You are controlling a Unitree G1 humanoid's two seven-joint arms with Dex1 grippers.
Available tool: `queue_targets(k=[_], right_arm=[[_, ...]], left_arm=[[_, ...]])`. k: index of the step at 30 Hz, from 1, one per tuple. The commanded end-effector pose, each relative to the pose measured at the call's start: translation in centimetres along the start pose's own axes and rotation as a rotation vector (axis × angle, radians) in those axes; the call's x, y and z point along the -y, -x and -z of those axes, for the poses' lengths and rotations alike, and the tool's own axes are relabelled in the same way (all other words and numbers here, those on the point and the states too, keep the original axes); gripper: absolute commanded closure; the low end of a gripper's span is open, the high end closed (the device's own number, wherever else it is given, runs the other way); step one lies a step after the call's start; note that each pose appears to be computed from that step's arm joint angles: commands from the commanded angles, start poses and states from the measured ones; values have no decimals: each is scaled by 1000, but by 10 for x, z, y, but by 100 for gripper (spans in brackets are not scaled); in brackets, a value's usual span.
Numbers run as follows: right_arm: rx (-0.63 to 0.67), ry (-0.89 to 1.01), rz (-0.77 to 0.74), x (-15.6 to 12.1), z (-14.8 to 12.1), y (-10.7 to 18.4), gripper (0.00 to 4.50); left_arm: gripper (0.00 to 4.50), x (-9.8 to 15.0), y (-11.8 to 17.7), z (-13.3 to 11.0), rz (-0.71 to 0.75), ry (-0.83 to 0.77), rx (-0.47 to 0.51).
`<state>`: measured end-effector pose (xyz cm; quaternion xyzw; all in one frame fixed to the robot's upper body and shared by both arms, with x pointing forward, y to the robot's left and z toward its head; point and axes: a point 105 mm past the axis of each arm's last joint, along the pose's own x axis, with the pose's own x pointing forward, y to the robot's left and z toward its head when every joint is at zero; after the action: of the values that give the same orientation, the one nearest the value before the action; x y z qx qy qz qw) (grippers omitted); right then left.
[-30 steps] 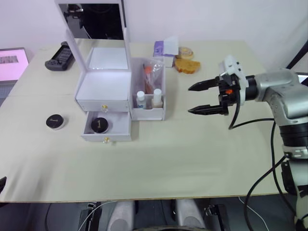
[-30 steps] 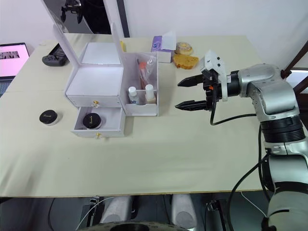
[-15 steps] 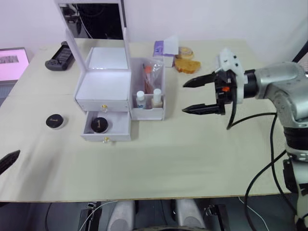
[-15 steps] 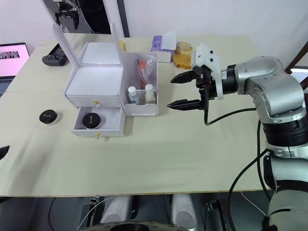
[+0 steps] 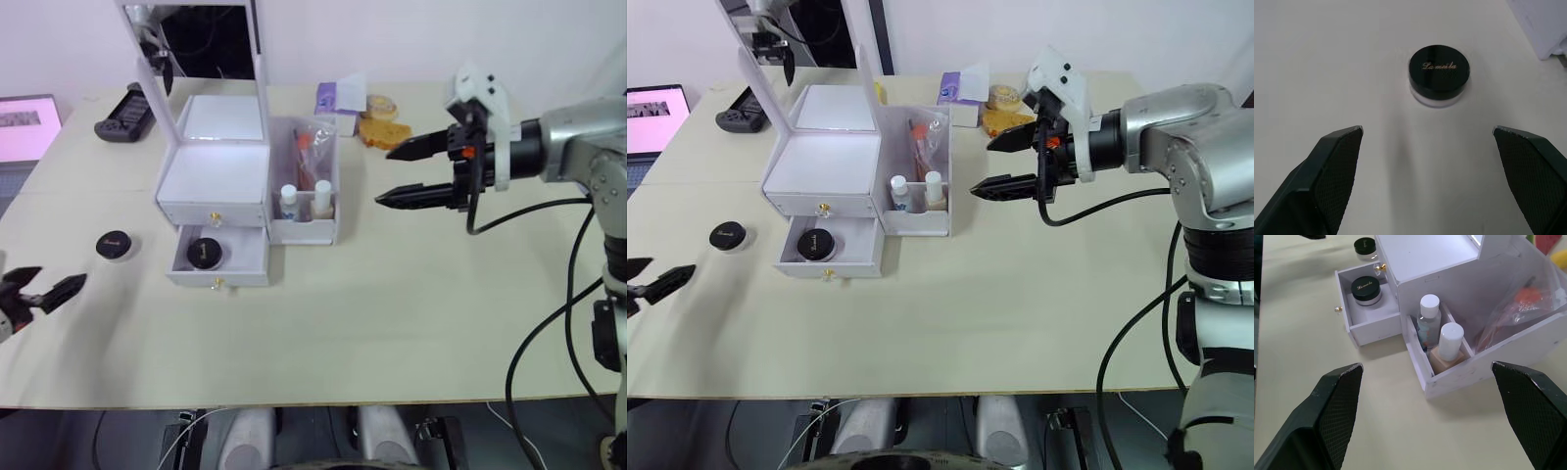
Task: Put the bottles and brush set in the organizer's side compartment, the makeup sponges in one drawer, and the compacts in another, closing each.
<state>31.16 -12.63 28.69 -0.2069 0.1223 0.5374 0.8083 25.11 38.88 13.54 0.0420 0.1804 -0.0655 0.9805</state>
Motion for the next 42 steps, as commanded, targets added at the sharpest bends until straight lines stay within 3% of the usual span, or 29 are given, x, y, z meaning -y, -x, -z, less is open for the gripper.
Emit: queue_targets(k=[1,23,26,28,36,42], right_arm=[[18,46,31,0,-13,5,0],[25,-32,43,-4,-16,13,0],[25,-31,46,-4,-16,13,0],[25,-30,49,-4,-16,13,0],[21,-39,26,-7,-13,12,0],[14,-30,23,-5,-10,10,0]], left_arm=[[3,-1,-16,-4,-21,-18,-13],[3,6,-84,-4,-6,-6,29],[83,4,-86,-4,-10,-6,20],[174,4,-86,-3,-5,-6,7],[181,-2,-75,-21,11,-21,12],[181,-3,-54,-56,47,-68,76]])
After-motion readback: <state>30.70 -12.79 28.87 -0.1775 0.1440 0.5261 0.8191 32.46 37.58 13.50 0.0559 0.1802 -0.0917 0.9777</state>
